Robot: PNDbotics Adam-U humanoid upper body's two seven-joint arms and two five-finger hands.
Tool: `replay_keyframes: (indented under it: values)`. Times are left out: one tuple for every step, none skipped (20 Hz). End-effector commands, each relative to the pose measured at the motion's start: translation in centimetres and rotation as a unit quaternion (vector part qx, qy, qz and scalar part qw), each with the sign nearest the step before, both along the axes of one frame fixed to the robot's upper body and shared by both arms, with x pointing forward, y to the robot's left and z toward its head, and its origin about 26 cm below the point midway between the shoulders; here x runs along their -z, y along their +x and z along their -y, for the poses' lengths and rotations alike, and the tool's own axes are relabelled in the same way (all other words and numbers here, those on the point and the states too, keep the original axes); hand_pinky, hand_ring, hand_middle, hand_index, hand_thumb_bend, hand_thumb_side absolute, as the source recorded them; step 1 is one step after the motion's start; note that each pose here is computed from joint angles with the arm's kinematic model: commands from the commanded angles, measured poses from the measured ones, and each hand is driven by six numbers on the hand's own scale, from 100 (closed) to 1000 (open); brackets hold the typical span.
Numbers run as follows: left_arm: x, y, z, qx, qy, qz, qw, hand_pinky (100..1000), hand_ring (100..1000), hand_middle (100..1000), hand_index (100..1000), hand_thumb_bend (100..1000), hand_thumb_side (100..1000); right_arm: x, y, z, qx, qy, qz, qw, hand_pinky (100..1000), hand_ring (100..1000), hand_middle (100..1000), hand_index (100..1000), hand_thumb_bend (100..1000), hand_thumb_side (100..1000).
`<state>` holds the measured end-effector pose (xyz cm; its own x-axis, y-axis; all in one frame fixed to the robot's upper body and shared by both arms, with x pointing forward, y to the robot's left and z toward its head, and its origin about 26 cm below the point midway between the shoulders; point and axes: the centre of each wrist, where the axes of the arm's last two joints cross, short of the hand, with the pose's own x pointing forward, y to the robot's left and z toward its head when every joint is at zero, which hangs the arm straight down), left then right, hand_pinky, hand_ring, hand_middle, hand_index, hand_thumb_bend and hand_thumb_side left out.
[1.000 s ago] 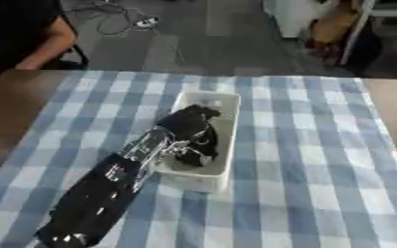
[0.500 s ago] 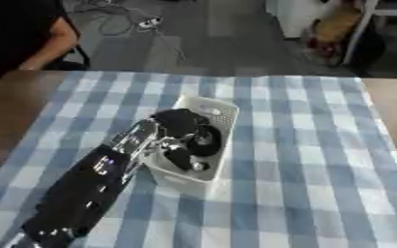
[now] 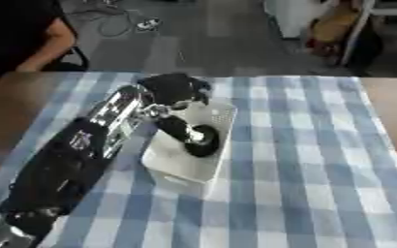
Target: Pick up objects on the table and place them in the box.
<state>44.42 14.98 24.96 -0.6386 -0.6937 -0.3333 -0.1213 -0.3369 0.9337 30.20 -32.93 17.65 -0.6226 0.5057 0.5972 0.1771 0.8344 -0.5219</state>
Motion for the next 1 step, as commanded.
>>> replay_keyframes:
  values:
    - [-4.98,-1.26,-0.88,0.022,-0.018,0.031,0.999,1000,1000,988,870,957,855,-0.62,-0.17,0.58,0.007,-0.015,0.006,1.0,946,933,928,992,100,619]
